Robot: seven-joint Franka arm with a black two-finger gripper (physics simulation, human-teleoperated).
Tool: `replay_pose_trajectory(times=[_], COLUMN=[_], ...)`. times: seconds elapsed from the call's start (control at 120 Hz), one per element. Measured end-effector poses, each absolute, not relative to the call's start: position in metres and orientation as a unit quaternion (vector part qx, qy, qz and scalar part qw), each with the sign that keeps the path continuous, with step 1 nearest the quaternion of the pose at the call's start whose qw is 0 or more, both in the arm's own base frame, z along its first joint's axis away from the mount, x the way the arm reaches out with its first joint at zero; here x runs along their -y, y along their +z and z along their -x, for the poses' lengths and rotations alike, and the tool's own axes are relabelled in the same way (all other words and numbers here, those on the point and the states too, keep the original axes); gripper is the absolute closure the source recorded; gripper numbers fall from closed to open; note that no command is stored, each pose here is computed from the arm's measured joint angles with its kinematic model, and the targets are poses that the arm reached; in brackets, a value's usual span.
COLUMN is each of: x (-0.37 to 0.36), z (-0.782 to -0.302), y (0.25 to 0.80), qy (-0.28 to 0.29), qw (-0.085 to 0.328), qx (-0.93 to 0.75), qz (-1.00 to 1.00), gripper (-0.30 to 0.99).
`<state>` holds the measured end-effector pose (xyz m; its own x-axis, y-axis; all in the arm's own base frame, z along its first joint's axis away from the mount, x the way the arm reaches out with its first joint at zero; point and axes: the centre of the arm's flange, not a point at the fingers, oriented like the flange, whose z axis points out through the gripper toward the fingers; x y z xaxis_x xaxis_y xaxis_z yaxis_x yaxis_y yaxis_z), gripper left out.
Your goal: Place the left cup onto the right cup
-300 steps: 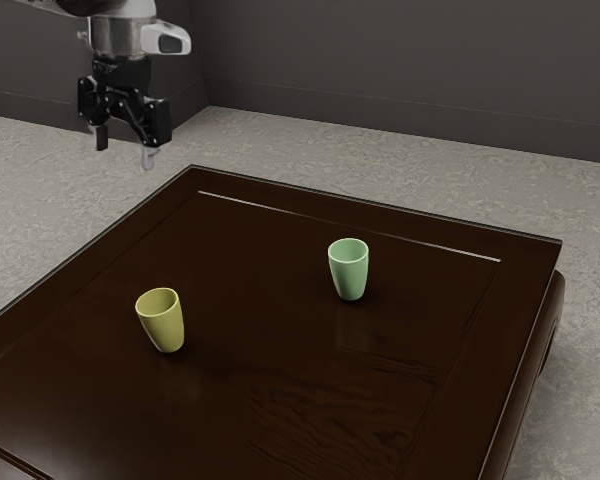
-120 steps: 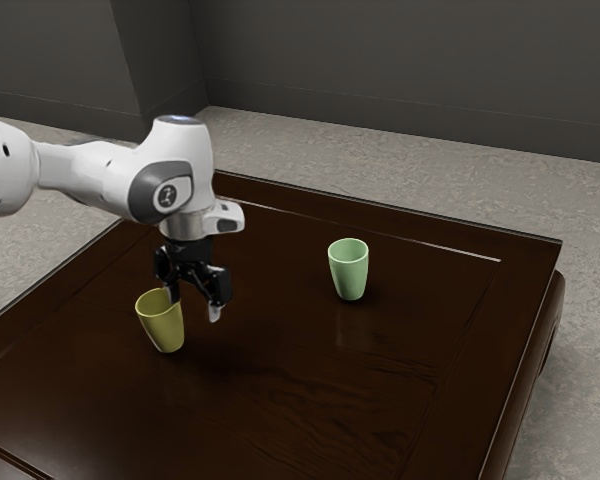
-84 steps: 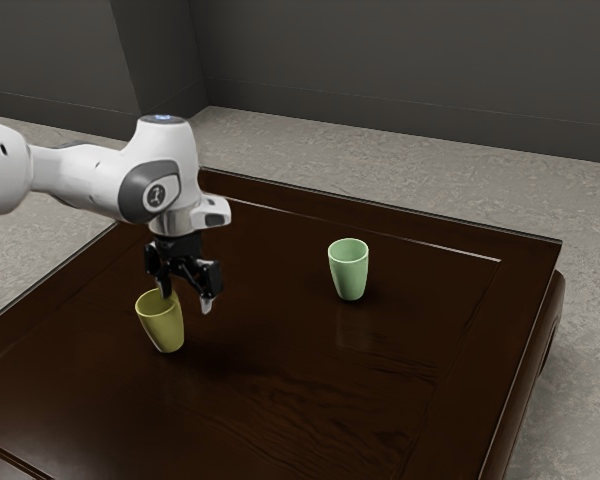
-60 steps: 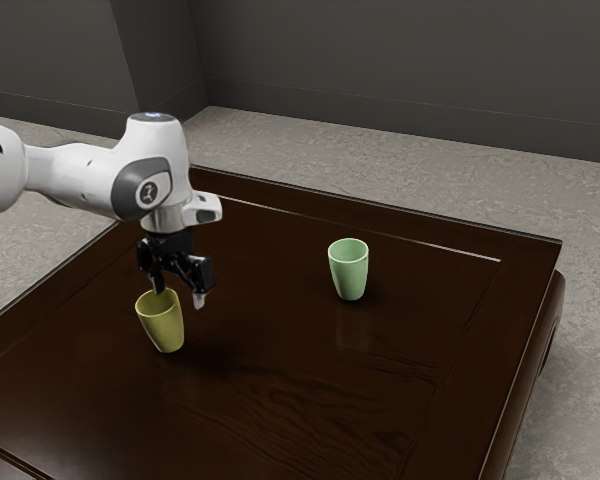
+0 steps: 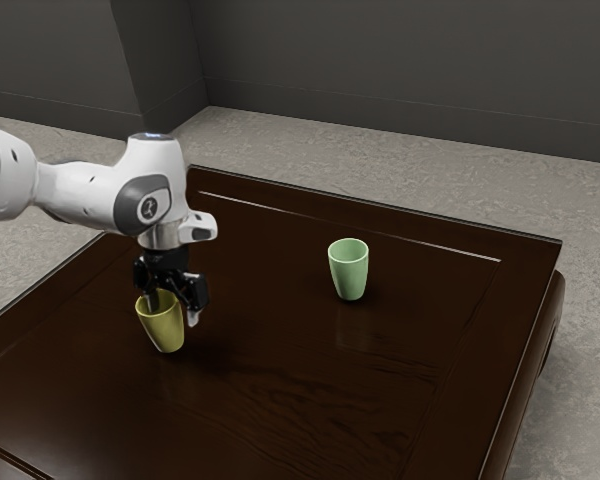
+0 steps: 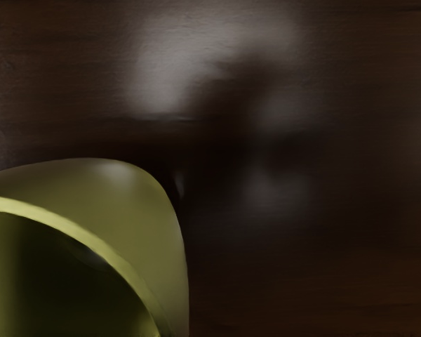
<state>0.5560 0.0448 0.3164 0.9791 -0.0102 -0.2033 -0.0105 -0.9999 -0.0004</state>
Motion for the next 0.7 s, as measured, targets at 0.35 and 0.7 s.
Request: replay_pose_trajectory(times=[0.35, 0.7], x=[-0.051, -0.062], z=[-0.552, -0.559], y=[0.295, 0.307], qy=[0.117, 0.105], qw=[-0.003, 0.004], qx=[-0.003, -0.002], qz=[0.993, 0.994], gripper=[0.21, 0.71])
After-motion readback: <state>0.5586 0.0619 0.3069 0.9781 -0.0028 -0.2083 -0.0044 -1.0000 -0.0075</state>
